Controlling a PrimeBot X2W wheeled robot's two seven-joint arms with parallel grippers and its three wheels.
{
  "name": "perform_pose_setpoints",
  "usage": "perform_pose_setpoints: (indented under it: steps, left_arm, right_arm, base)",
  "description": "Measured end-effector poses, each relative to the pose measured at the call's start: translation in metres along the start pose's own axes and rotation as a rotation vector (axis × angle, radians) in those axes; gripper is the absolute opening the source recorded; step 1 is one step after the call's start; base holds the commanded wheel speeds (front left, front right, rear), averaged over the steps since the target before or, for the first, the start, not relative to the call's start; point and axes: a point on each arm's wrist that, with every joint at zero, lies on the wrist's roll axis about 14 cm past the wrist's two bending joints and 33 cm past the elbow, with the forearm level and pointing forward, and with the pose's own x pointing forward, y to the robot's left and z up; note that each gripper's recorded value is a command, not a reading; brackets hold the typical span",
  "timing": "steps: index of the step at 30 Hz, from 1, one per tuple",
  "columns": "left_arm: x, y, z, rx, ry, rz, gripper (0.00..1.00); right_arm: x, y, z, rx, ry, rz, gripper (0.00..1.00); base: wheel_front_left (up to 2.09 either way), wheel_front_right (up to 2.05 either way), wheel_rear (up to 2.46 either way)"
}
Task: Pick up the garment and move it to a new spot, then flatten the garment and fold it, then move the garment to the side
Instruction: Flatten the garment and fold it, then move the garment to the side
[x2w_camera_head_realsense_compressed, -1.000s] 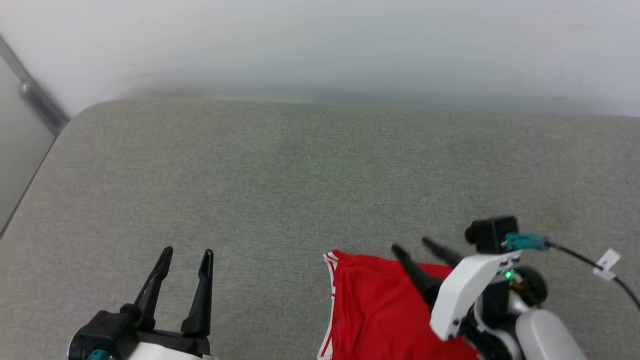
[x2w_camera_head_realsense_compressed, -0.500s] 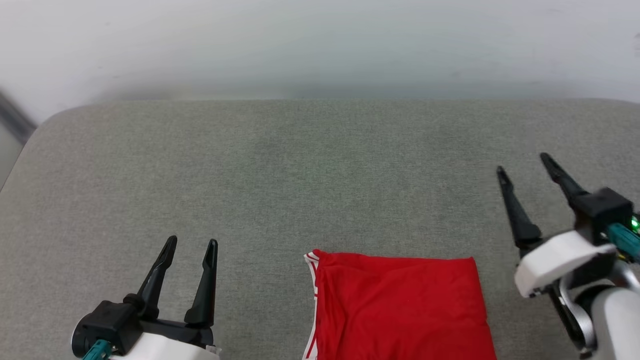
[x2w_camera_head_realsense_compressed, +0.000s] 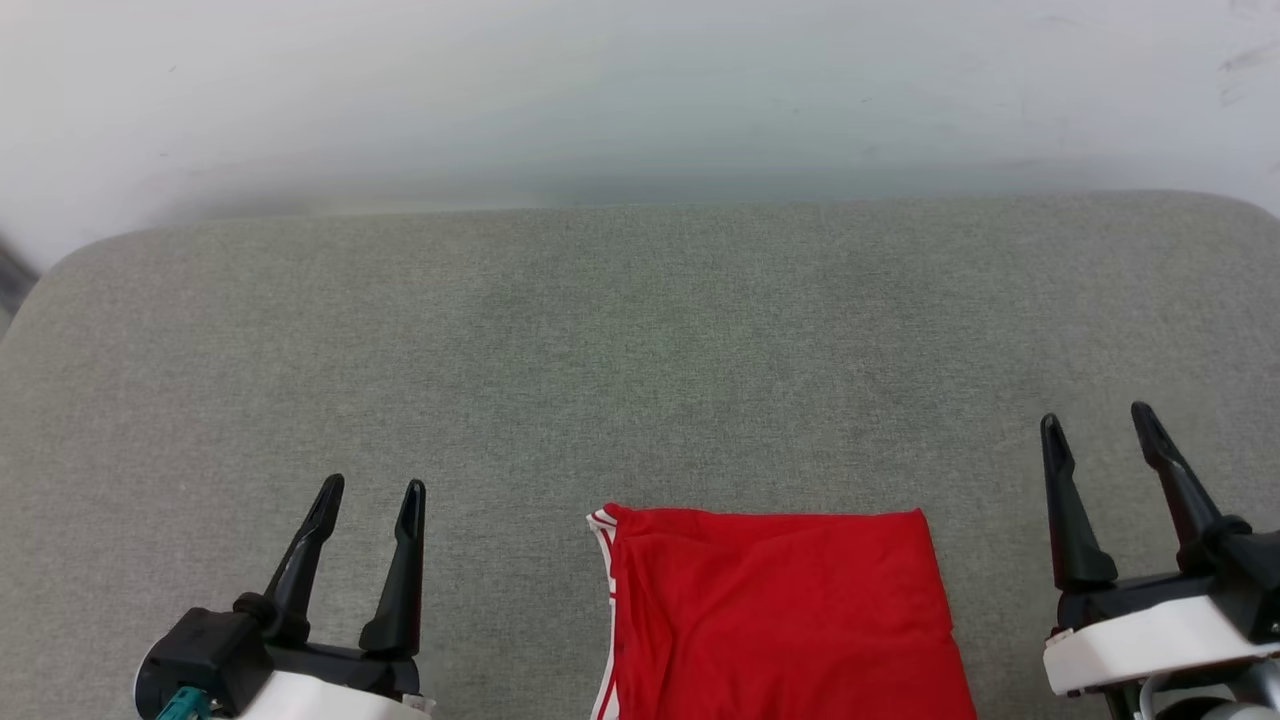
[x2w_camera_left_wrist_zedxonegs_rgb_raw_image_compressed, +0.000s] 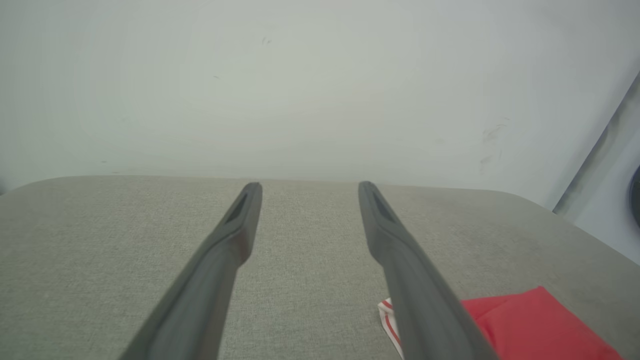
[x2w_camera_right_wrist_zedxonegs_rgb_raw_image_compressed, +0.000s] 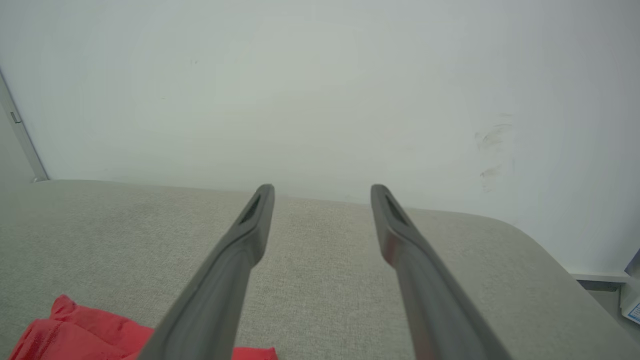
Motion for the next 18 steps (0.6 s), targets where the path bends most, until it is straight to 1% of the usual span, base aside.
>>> perform_pose_setpoints:
  steps: [4, 18]
  left_arm:
    - [-0.003, 0.0, -0.001, -0.008, 0.005, 0.005, 1.0]
    - [-0.006, 0.002, -0.003, -0.012, 0.013, 0.015, 1.0]
  right_arm:
    - [-0.005, 0.006, -0.007, 0.016, 0.015, 0.009, 1.0]
    - [-0.002, 0.021, -0.01, 0.087, 0.023, 0.035, 1.0]
  base:
    - [0.0, 0.0, 0.0]
    - [0.0, 0.0, 0.0]
